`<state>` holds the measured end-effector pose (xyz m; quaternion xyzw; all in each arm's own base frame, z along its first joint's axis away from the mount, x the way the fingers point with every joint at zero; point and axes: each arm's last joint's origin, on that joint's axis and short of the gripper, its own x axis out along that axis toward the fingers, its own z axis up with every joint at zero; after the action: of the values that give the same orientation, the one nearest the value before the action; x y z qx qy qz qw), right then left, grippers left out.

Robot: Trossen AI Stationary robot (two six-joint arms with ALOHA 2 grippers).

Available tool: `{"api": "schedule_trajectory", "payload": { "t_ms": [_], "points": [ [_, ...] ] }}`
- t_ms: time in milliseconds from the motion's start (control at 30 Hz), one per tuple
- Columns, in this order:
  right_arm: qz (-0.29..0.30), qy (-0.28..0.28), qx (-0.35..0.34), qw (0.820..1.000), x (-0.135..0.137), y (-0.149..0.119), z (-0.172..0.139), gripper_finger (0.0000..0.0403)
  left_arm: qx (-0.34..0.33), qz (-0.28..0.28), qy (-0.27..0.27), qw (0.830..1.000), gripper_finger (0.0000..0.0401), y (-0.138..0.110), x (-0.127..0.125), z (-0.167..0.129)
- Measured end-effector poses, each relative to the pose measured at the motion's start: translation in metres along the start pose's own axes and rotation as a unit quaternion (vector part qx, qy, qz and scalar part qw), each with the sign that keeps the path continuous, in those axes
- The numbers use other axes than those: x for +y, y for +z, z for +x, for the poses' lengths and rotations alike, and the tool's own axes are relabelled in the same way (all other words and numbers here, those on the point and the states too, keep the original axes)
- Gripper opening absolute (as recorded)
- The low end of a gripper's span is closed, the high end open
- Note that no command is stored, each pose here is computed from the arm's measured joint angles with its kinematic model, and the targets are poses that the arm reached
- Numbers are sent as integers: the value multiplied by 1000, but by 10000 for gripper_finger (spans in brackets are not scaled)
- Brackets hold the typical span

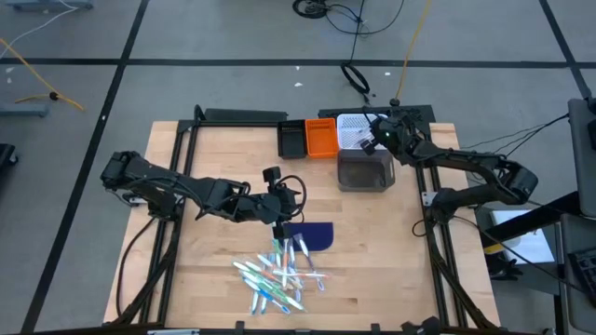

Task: Pick & Place Toothbrushes
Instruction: Put the purple toothbrush into the white bin, then put the orange toothbrush into the orange bin

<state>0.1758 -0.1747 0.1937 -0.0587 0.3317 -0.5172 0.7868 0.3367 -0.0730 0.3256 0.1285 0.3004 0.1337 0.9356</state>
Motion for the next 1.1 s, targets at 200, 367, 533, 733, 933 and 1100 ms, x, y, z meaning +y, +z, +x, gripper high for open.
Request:
{"api": "schedule_trajectory", "payload": {
  "t_ms": [200,367,533,733,933,1100],
  "points": [
    [-2,-1,0,1000,-1,0,1,15,0,0,0,1000,131,0,0,0],
    [-10,20,-9,1000,0,1,0,47,0,0,0,1000,131,0,0,0],
    [-7,20,-14,1000,0,2,0,87,0,0,0,1000,131,0,0,0],
    [3,38,-20,999,2,3,0,117,0,0,0,1000,131,0,0,0],
    [16,143,-58,988,18,10,-14,125,0,-1,0,1000,131,0,0,0],
    [30,264,-88,960,36,17,-40,123,0,-1,0,1000,131,0,0,0]
  ]
}}
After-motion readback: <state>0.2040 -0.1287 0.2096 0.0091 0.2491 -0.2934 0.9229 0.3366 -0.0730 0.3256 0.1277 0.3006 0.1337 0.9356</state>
